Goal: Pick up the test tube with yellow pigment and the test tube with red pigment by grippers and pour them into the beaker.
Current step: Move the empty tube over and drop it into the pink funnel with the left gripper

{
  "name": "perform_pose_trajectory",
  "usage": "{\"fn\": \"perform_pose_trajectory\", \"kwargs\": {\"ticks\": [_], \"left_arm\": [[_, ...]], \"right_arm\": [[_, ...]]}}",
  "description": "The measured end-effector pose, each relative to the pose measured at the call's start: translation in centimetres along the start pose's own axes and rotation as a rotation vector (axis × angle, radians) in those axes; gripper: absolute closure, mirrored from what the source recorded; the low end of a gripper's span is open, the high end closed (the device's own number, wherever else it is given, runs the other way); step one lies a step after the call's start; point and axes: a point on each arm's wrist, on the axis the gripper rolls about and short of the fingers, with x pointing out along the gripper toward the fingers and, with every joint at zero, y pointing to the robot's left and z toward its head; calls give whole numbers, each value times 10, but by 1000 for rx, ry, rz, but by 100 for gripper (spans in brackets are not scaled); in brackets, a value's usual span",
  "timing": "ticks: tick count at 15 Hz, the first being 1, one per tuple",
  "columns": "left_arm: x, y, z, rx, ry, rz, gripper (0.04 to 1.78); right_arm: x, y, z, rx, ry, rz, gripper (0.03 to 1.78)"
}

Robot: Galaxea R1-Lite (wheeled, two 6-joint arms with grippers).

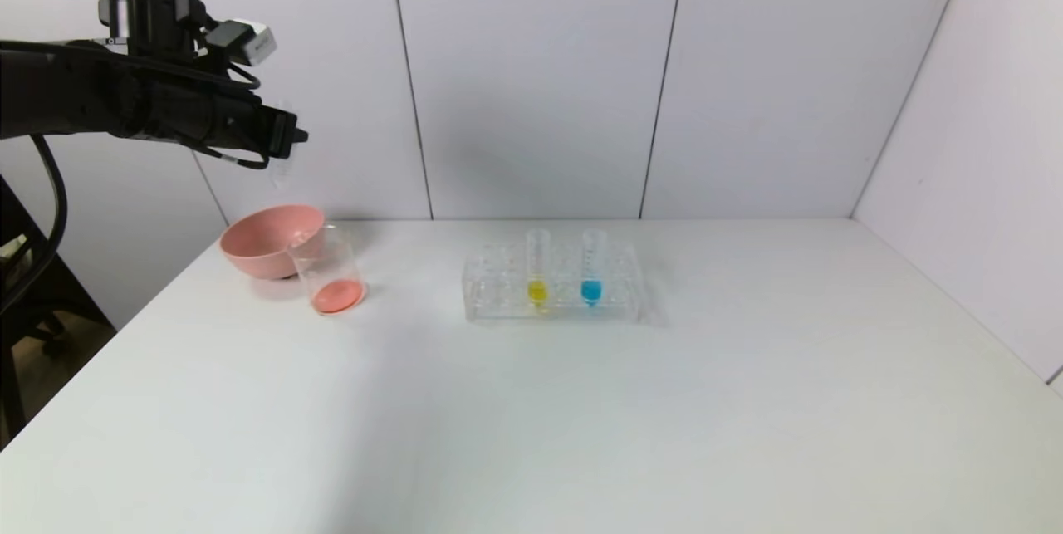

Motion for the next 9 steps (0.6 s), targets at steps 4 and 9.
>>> {"fn": "perform_pose_trajectory", "kwargs": {"ticks": [4, 9], "left_arm": [[2, 2, -9, -176, -199, 213, 137], [-5, 0, -32, -296, -463, 437, 137]], "right_arm": [[0, 0, 0, 0, 0, 0, 10], [0, 0, 0, 0, 0, 0, 10]]}}
